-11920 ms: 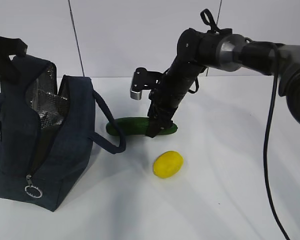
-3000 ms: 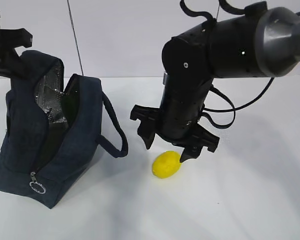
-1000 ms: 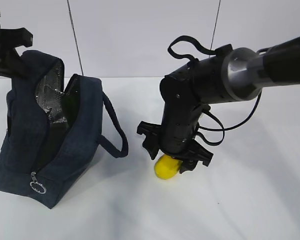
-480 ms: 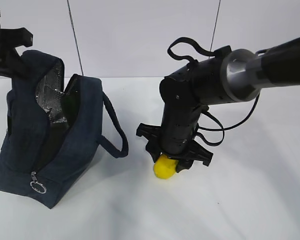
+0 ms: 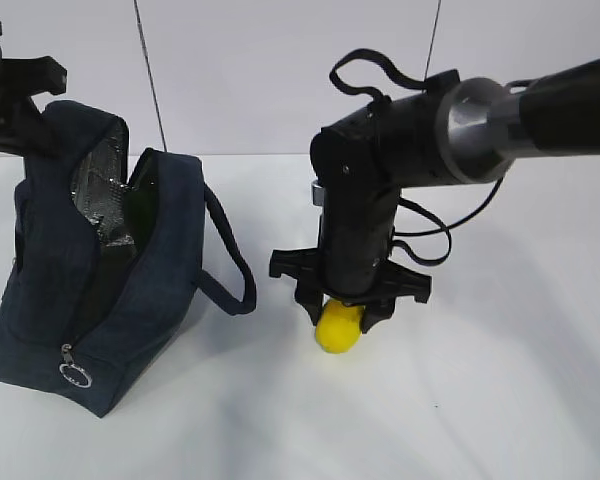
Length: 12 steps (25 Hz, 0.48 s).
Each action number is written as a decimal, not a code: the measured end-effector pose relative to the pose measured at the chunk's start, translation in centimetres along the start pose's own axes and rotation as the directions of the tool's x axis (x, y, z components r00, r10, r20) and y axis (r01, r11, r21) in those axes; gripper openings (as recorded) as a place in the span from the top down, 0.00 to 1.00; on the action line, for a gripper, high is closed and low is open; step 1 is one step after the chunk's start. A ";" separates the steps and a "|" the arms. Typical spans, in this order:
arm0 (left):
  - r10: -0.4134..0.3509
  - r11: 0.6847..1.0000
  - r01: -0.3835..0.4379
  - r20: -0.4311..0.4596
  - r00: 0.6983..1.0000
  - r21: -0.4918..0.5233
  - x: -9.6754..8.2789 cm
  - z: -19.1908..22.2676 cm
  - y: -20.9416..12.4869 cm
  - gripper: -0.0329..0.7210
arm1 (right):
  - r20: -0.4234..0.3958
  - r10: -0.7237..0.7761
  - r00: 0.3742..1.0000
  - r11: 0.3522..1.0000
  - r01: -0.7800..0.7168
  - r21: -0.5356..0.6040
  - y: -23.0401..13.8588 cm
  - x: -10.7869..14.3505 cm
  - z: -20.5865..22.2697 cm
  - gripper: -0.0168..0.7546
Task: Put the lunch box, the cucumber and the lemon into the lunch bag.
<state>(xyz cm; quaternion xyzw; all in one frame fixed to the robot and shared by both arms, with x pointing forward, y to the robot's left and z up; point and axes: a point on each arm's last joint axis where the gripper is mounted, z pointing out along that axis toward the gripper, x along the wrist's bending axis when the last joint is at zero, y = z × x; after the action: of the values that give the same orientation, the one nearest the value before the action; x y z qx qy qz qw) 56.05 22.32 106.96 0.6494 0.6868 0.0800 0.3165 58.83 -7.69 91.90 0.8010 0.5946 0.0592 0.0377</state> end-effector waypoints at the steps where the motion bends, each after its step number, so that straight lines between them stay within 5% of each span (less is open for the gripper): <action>1: 0.000 1.000 0.000 0.000 1.000 0.000 0.0 0.0 0.0 0.96 | 0.001 -0.042 0.999 0.999 0.042 -0.001 0.2 0.2 -0.4 0.44; 12: 0.000 1.000 0.000 -0.001 1.000 0.000 0.0 0.1 0.0 0.96 | -0.121 -0.340 0.933 0.936 0.323 -0.141 2.9 2.6 -11.8 0.44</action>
<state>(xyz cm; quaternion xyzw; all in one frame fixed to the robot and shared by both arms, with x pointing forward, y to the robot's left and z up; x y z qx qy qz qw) 56.10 22.31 106.90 0.6492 0.6871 0.0800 0.3163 60.70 -6.12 104.07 0.6790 0.7179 0.1445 0.0517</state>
